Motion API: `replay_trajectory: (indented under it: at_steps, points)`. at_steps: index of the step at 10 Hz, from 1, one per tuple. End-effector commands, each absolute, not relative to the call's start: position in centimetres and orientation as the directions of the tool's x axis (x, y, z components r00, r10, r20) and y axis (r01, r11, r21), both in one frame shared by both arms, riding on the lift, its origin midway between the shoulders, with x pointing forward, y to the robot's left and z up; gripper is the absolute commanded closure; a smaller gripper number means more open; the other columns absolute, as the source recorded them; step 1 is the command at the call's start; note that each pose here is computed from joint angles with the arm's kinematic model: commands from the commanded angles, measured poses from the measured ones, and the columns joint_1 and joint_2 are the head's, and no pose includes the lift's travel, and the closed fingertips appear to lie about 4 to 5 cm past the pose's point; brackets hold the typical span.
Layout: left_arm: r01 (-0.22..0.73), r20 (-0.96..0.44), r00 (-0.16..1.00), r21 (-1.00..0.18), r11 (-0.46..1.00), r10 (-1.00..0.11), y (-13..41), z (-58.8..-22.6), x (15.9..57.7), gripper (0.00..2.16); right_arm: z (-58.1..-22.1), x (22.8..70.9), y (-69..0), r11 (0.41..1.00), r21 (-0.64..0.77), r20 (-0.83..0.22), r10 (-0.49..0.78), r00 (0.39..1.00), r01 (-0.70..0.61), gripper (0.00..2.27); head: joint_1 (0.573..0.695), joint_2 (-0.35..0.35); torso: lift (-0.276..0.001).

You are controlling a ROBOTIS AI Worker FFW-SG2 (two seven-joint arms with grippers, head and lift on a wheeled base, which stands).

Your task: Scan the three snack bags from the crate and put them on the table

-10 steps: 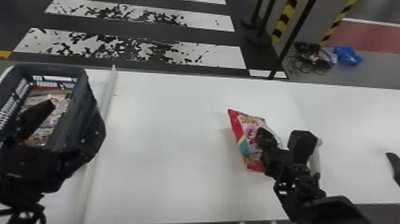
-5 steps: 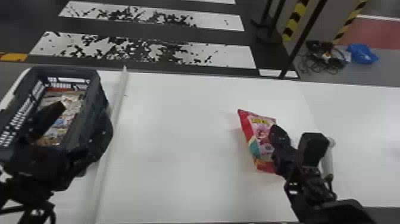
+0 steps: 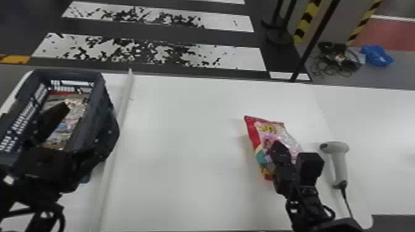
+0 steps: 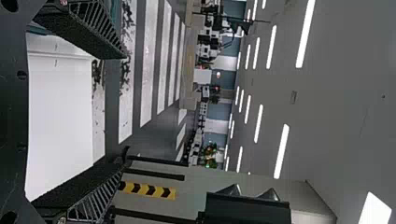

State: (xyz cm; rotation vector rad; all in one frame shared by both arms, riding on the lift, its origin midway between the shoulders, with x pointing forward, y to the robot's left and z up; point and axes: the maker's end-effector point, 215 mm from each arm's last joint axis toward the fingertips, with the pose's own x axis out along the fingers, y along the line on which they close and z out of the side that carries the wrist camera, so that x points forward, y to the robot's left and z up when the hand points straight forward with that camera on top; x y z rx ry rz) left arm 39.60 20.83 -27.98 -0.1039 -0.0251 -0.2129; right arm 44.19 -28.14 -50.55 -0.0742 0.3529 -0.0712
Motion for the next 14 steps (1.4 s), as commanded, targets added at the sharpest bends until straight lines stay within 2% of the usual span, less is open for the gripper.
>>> replay_trajectory:
  at_steps: [1, 3, 7, 9, 11, 13, 14]
  points:
    - [0.174, 0.045, 0.984, -0.125, 0.977, -0.170, 20.6, -27.6, 40.1, 0.04, -51.7, 43.8, -27.7, 0.994, -0.088, -0.358, -0.088, 0.929, 0.060, 2.13, 0.695, -0.101, -0.094]
    - [0.122, 0.056, 0.992, -0.147, 0.982, -0.115, 19.1, -27.2, 40.9, 0.04, -52.7, 43.1, -27.4, 0.990, -0.080, -0.374, -0.141, 0.917, 0.120, 2.13, 0.695, -0.091, -0.094]
    - [0.130, 0.091, 0.989, -0.140, 0.982, -0.118, 18.2, -27.0, 41.6, 0.04, -52.8, 39.7, -24.7, 0.975, -0.093, -0.419, -0.224, 0.880, 0.204, 2.13, 0.695, -0.123, -0.094]
    - [0.128, 0.117, 0.987, -0.142, 0.982, -0.112, 18.2, -26.6, 41.8, 0.04, -51.7, 39.4, -23.8, 0.970, -0.105, -0.433, -0.244, 0.868, 0.220, 2.13, 0.695, -0.095, -0.094]
    - [0.129, 0.127, 0.986, -0.143, 0.981, -0.111, 18.3, -26.3, 41.8, 0.04, -47.6, 39.9, -24.3, 0.961, -0.112, -0.371, -0.277, 0.886, 0.254, 2.13, 0.695, -0.082, -0.094]
    - [0.130, 0.132, 0.985, -0.146, 0.981, -0.111, 18.1, -26.2, 41.8, 0.04, -45.4, 40.4, -29.1, 0.941, -0.097, -0.356, -0.338, 0.871, 0.326, 2.13, 0.695, -0.089, -0.094]
    - [0.133, 0.134, 0.984, -0.147, 0.980, -0.114, 18.0, -26.1, 41.9, 0.04, -45.4, 40.5, -31.5, 0.931, -0.107, -0.358, -0.363, 0.860, 0.349, 2.13, 0.695, -0.118, -0.094]
